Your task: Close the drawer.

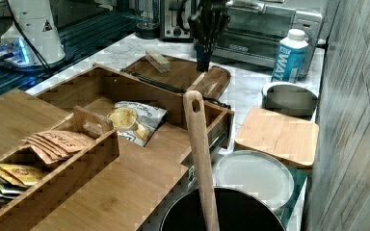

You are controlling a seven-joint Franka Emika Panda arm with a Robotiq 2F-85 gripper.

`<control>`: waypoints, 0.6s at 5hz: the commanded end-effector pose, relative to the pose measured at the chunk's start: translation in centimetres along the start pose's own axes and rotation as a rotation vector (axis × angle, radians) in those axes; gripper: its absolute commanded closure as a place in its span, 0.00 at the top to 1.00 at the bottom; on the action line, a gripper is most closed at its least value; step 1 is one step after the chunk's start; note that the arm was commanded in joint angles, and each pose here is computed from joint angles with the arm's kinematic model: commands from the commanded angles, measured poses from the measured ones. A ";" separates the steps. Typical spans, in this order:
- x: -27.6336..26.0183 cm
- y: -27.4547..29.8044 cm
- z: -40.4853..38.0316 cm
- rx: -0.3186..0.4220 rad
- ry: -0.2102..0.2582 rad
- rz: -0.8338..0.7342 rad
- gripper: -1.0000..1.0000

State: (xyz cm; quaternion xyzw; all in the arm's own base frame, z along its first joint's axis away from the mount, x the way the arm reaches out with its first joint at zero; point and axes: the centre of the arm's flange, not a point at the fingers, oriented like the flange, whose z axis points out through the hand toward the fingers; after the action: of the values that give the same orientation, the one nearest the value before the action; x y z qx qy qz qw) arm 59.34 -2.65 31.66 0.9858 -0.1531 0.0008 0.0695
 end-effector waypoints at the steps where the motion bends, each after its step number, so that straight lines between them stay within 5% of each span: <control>1: -2.4 -0.1 4.5 0.046 -0.070 -0.099 0.00; 3: -2.3 1.4 5.4 0.016 0.026 -0.148 0.00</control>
State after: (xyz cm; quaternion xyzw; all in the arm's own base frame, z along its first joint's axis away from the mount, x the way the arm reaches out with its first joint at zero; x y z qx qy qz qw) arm 55.84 -2.28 24.76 0.9915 -0.1177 -0.0239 0.0495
